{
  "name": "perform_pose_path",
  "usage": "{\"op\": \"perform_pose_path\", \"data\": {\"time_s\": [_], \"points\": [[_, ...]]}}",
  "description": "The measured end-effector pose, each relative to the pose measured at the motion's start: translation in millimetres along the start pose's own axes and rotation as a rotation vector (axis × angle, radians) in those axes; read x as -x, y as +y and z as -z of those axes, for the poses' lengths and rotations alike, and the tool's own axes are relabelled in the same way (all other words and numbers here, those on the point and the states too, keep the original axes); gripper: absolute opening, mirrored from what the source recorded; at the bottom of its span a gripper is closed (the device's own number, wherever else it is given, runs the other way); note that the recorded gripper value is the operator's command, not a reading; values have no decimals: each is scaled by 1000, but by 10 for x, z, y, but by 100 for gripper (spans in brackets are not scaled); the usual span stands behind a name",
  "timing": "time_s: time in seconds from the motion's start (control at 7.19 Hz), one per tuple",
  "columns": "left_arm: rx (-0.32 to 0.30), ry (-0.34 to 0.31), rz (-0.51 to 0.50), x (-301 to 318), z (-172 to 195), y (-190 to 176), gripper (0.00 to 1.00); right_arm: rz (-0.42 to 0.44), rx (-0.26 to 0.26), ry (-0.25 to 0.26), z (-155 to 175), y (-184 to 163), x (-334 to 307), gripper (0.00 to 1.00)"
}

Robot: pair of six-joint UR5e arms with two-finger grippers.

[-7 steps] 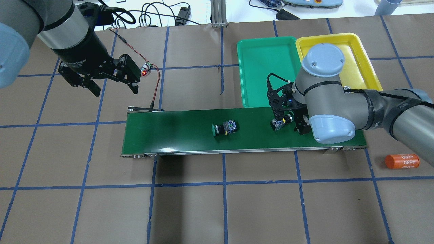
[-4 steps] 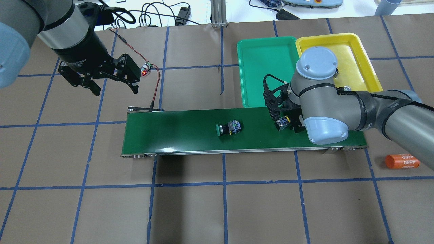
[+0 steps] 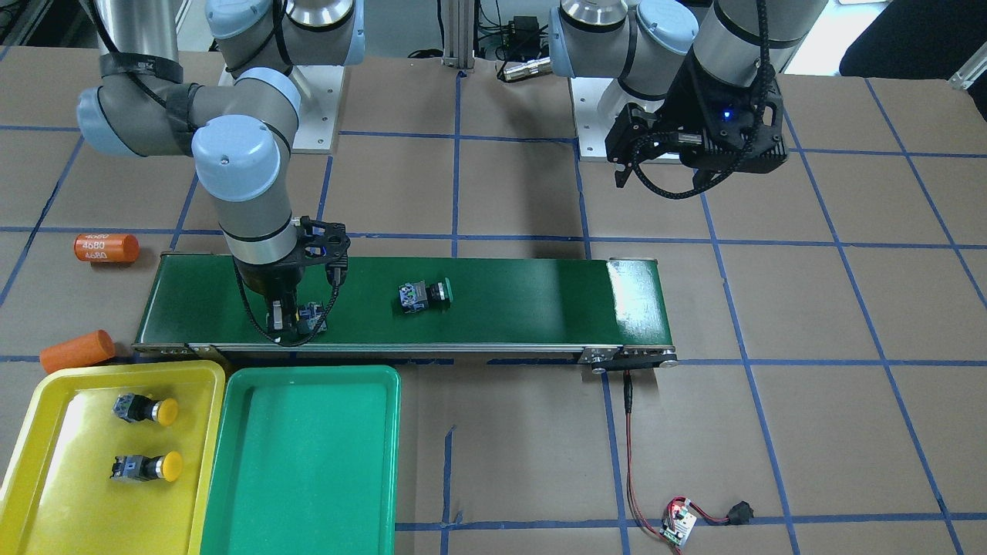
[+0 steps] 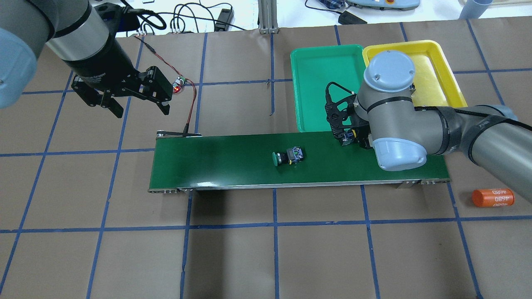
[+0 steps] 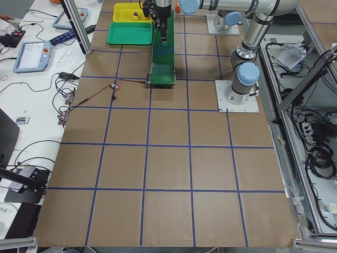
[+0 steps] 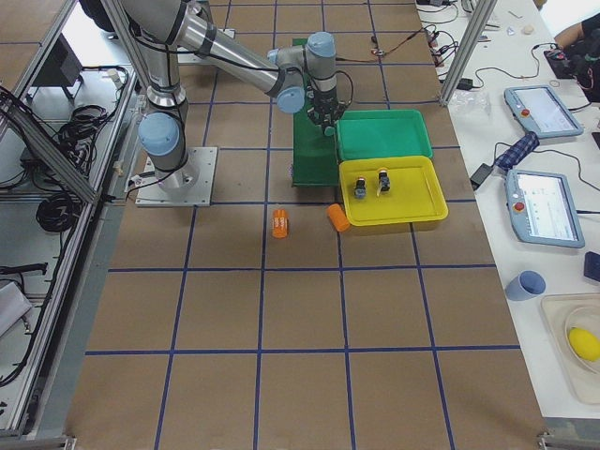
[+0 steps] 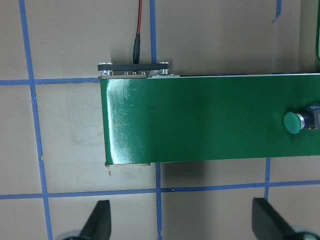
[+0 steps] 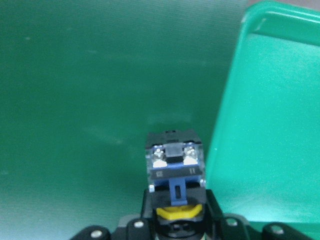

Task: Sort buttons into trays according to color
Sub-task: 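Place the green button in the green tray and open the right gripper, then grasp the last green push button on the belt with the right gripper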

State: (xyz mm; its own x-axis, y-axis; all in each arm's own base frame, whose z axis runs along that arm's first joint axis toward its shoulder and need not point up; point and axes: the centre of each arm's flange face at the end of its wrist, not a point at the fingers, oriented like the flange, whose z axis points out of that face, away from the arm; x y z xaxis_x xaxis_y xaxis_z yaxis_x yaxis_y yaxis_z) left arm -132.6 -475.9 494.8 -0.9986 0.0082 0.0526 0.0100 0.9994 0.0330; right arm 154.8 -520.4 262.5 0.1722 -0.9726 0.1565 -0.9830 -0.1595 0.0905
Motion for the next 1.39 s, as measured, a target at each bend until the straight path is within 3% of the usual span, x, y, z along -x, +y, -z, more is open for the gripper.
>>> {"op": "perform_pose_path", "data": {"time_s": [0.28,0.42,0.56,0.97,1.39], "points": [[2,1,1,2,-9,-4,100,-61,9,72,36,138,-697,0],[6,1,2,4,-31,-26,100,-78,12,83,-70,232,-992,5],[10,1,3,5,-52,-43,100,-94,9,69,-220,336,-1133,99],[12,0,4,8,-64,-30,100,-119,-6,-19,-370,534,-1122,100],[11,0,3,8,-57,-22,100,-142,-11,-47,0,689,-783,100]]}}
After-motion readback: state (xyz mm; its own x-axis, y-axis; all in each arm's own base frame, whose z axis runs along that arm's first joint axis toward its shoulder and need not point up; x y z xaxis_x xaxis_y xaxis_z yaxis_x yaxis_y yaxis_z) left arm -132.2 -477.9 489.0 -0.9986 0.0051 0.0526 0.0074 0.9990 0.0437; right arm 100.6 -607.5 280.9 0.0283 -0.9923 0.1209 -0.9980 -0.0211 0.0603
